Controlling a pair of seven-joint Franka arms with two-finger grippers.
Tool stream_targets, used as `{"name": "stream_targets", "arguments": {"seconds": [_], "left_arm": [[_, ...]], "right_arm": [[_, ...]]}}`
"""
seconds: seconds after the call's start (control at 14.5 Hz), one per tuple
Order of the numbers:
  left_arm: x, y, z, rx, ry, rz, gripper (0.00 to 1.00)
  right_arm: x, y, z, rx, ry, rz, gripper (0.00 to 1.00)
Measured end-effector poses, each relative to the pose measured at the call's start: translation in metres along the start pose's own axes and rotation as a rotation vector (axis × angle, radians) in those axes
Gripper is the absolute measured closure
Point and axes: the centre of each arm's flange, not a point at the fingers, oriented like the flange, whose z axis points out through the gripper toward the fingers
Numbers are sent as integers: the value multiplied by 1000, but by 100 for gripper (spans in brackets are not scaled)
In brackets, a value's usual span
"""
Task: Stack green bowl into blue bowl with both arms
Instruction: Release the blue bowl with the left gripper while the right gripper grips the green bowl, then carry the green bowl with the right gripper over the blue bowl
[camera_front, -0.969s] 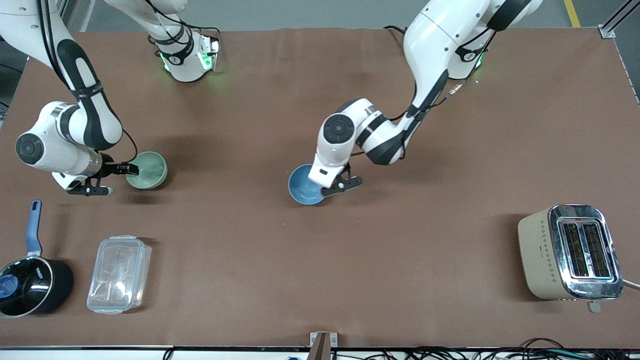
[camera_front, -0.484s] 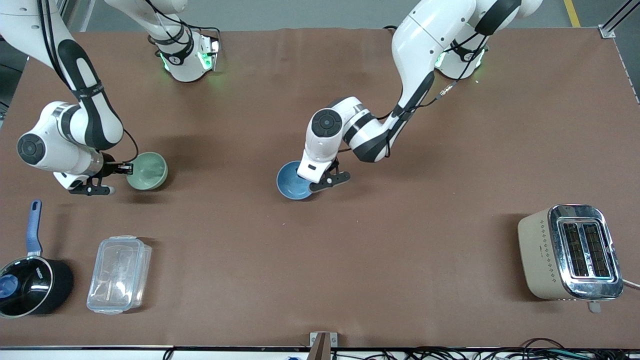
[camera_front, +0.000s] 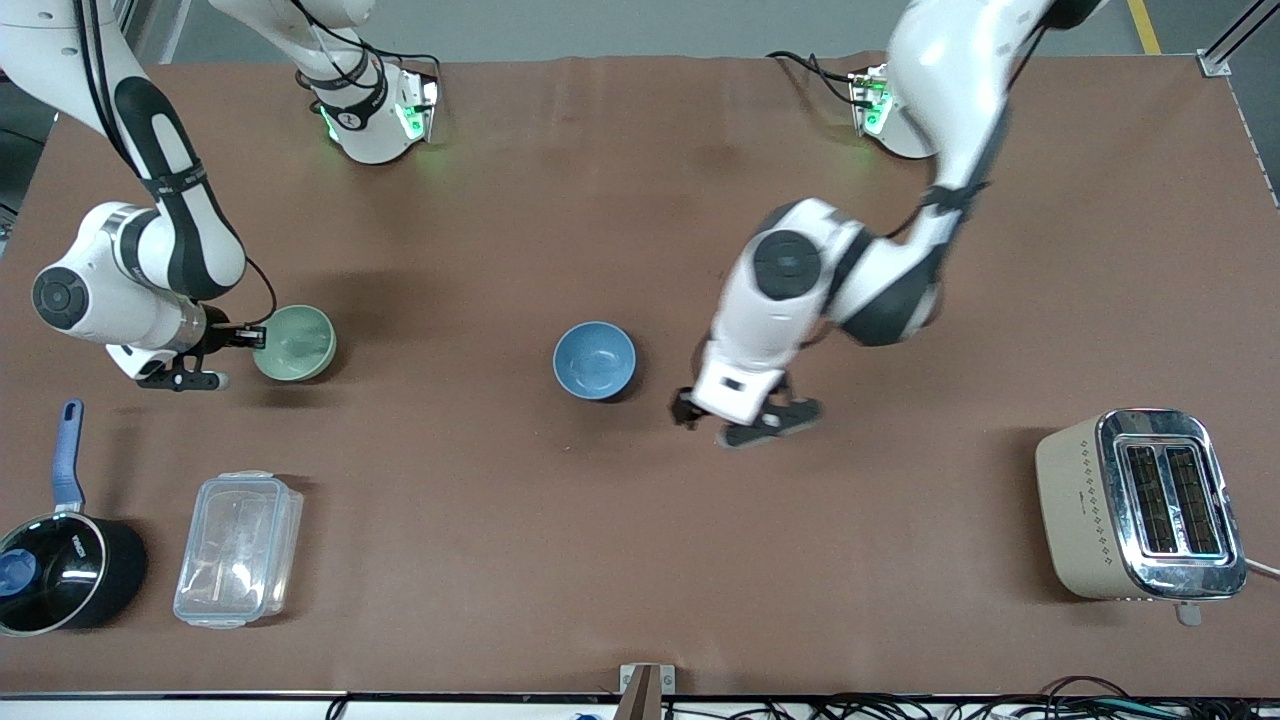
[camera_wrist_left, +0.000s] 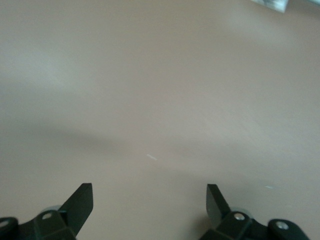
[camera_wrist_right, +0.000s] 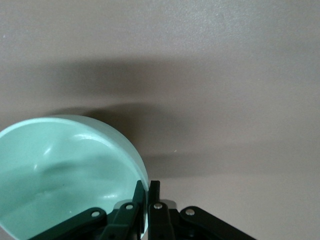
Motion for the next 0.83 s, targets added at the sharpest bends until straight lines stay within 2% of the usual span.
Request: {"name": "stream_targets", "arguments": {"seconds": [0.21,0.42,0.62,0.83], "left_arm": [[55,-85,-69,54,6,73,0],[83,-148,-117,79,16,108,0],[92,-188,-155,97,24,123,0],[92,-219,-189,117,20,170,0]], "right_arm": [[6,-9,-15,43,-43,12,96],[17,-38,-41,110,-63,35,96],[29,-90,-63,99,-74,100,96],[36,-165,-80,102,-56,182,96]]}}
